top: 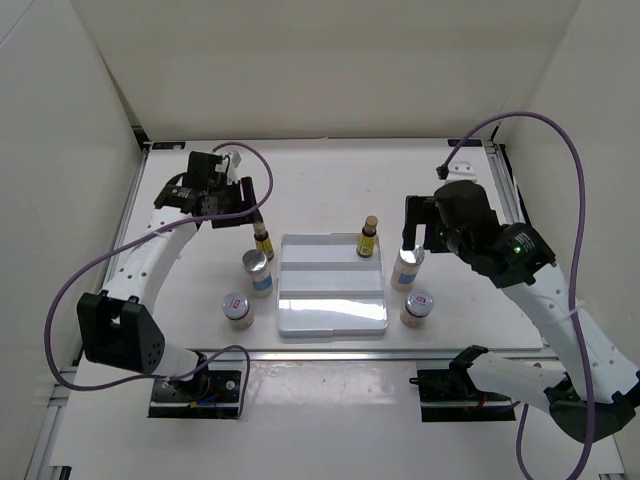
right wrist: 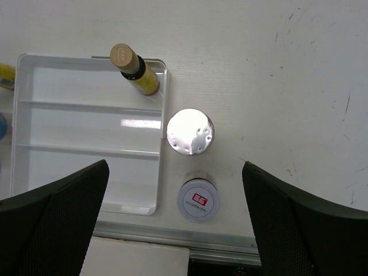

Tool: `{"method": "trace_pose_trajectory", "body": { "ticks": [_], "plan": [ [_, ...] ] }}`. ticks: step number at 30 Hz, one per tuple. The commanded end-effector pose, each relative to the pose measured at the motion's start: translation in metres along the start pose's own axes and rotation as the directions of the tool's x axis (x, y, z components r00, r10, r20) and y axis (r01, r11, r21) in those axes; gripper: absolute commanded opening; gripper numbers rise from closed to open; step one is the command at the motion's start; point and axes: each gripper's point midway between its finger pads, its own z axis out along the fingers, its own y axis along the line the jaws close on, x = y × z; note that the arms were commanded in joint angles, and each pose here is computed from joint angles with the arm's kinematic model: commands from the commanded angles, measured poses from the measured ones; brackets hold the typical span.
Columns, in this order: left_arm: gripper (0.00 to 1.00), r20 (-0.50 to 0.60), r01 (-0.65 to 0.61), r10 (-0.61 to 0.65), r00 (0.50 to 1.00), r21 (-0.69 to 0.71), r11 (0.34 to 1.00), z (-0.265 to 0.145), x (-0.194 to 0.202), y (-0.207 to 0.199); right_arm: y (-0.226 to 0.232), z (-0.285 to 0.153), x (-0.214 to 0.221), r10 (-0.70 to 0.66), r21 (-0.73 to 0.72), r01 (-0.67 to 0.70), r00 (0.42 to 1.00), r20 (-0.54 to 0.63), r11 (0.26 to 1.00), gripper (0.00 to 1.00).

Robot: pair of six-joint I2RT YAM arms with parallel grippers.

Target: Organize the condiment bottles

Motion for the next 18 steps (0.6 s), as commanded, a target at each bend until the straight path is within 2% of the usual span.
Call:
{"method": "trace_pose_trajectory", "body": {
  "ticks": [1,5,11,18],
  "plan": [
    [0.72,0.030,-0.008,0.008,1.000,-0.004,1.000,-0.003,-0.018,-0.007,-0.003,-0.003,0.002,0.004,0.006,-0.004,1.000,0.004,1.000,1.00],
    [0.72,-0.015,-0.040,0.040,0.999,-0.059,0.997,0.011,-0.020,-0.008,-0.004,-0.001,0.005,0.001,0.009,-0.001,1.000,-0.004,1.000,1.00],
    [0.72,-0.064,-0.027,0.022,0.998,-0.085,0.996,0.026,-0.011,-0.002,-0.008,-0.009,0.004,-0.002,0.011,0.002,1.000,0.015,1.000,1.00],
    [0.65,-0.109,-0.024,0.013,0.994,-0.099,0.995,0.037,-0.002,0.003,-0.013,-0.007,0.007,-0.018,0.035,0.017,1.000,0.006,0.999,1.00]
  ]
}}
